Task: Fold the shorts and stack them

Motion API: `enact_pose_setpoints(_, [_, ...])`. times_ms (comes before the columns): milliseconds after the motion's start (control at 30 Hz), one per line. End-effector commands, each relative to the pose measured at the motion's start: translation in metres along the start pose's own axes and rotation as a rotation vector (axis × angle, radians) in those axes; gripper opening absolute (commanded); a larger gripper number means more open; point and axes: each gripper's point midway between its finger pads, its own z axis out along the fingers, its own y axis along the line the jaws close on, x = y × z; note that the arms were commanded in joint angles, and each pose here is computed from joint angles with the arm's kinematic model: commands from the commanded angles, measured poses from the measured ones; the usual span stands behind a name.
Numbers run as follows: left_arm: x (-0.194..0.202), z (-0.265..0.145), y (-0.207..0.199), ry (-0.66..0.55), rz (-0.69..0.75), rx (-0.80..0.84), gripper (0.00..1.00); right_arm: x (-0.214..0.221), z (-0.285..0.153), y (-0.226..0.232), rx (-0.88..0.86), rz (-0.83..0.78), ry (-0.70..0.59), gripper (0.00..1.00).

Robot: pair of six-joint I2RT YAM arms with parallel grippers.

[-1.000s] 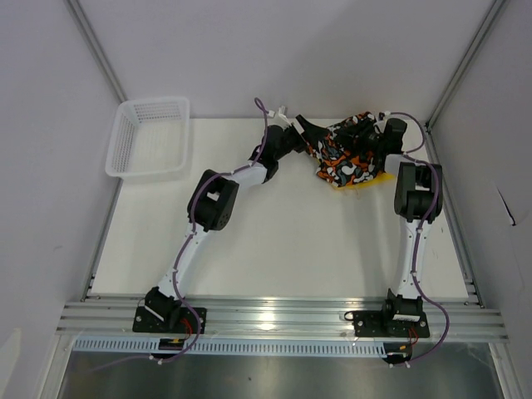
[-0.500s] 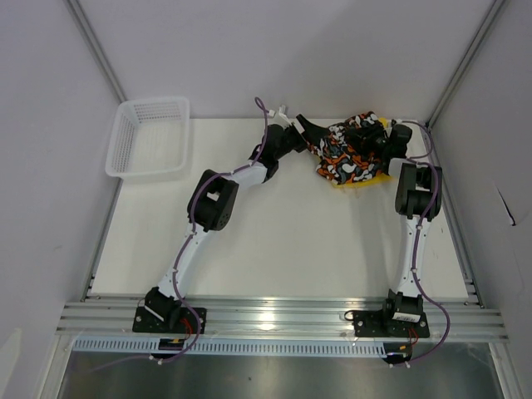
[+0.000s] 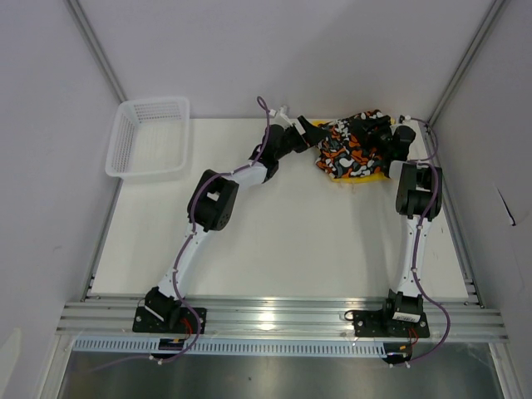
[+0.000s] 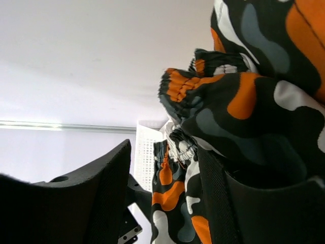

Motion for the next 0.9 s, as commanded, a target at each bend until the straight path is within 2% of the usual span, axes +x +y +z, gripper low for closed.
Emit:
enact_pose_setpoints(0, [-0.034,0.000,-0.065,-0.057,0.124,0.100,0.99,-0.020,-0.005,0.045,-0.112,-0.105,-0.033,0.58])
enact_pose_setpoints(167, [-0.033,0.000,-0.067,-0.050,0.155,0.082,0.99,-0.026,-0.013,0.068,-0.092,-0.243,-0.002,0.62])
enact_pose_setpoints(233, [-0.033,0.000,-0.065,-0.048,0.155,0.072,0.99,-0.026,-0.015,0.067,-0.029,-0.291,0.004,0.67])
enact_pose_setpoints(267, [-0.033,0.001,-0.065,-0.048,0.157,0.069,0.99,-0.030,-0.017,0.079,-0.027,-0.382,-0.007,0.69])
enact_pose_setpoints(500, [-0.032,0.003,-0.062,-0.043,0.153,0.058,0.99,-0.048,-0.022,0.091,0.005,-0.608,0.016,0.73])
enact_pose_setpoints(767, [-0.033,0.004,-0.062,-0.046,0.149,0.059,0.99,-0.064,-0.007,0.058,0.148,-0.679,0.068,0.74])
enact_pose_setpoints(800, [-0.032,0.004,-0.061,-0.045,0.149,0.058,0.99,-0.063,-0.006,0.036,0.197,-0.671,0.088,0.73])
enact_pose_setpoints(867, [-0.032,0.004,-0.061,-0.045,0.151,0.058,0.99,-0.065,-0.001,0.041,0.200,-0.701,0.096,0.73])
